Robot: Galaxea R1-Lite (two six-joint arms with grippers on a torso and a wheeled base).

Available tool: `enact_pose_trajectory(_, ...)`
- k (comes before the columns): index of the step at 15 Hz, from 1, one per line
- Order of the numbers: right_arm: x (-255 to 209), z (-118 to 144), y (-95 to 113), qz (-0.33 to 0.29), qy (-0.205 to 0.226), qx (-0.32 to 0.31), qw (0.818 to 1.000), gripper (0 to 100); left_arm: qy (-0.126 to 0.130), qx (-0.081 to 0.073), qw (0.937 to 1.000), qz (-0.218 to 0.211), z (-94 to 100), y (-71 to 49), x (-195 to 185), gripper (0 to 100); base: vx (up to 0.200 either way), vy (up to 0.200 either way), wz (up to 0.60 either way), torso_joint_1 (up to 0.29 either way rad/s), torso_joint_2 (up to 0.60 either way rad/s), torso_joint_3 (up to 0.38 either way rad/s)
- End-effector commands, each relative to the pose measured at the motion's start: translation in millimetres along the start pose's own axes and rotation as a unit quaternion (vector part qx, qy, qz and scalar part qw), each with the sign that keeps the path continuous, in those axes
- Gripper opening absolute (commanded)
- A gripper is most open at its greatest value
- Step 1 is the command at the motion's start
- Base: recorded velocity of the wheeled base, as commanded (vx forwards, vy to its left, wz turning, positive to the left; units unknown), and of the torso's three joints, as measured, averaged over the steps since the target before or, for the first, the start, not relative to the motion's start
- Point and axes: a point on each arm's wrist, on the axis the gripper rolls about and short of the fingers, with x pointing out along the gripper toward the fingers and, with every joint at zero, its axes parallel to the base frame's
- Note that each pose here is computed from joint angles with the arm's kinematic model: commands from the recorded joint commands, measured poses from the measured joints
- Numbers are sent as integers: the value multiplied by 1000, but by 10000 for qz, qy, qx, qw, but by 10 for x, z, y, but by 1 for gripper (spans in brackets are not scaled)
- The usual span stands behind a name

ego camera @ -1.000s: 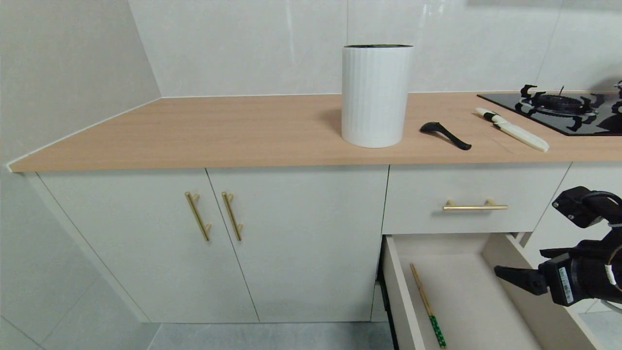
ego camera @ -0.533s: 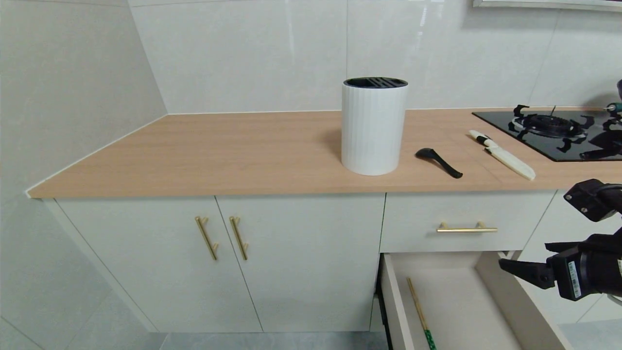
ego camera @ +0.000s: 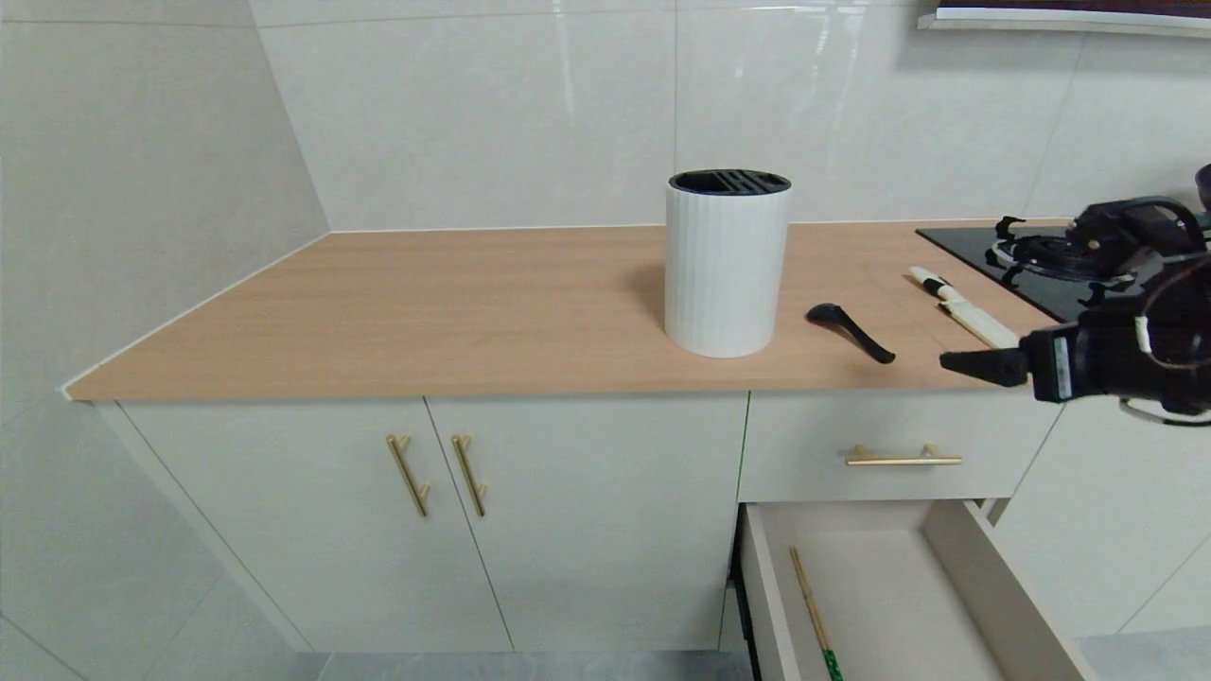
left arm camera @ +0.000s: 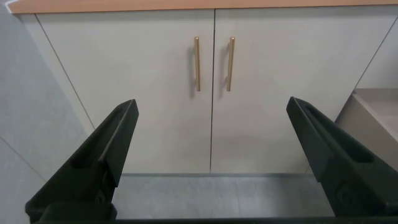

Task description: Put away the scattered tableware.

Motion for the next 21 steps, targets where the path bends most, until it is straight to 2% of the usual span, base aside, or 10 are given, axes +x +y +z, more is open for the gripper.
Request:
enact_pose_trajectory(1,679,161,-175,175,297,-70,9994,100,6,0,10000,-2,1,0,1,100,0,0,0,0,0,0)
enact_pose_trajectory(4,1125,302,-252,378,386,-137,9984,100,6,0,10000,-2,1,0,1,100,0,0,0,0,0,0)
enact_pose_trajectory(8,1473,298,-282,430,486,-148,9978,100,6,0,10000,-2,1,0,1,100,0,0,0,0,0,0)
enact_pose_trajectory(13,1674,235,-274,461,568,-142,9972,100,6,0,10000,-2,1,0,1,100,0,0,0,0,0,0)
enact_pose_trajectory(21,1689,215,-218,567,603,-152,9965,100,6,0,10000,6,1,0,1,100,0,0,0,0,0,0)
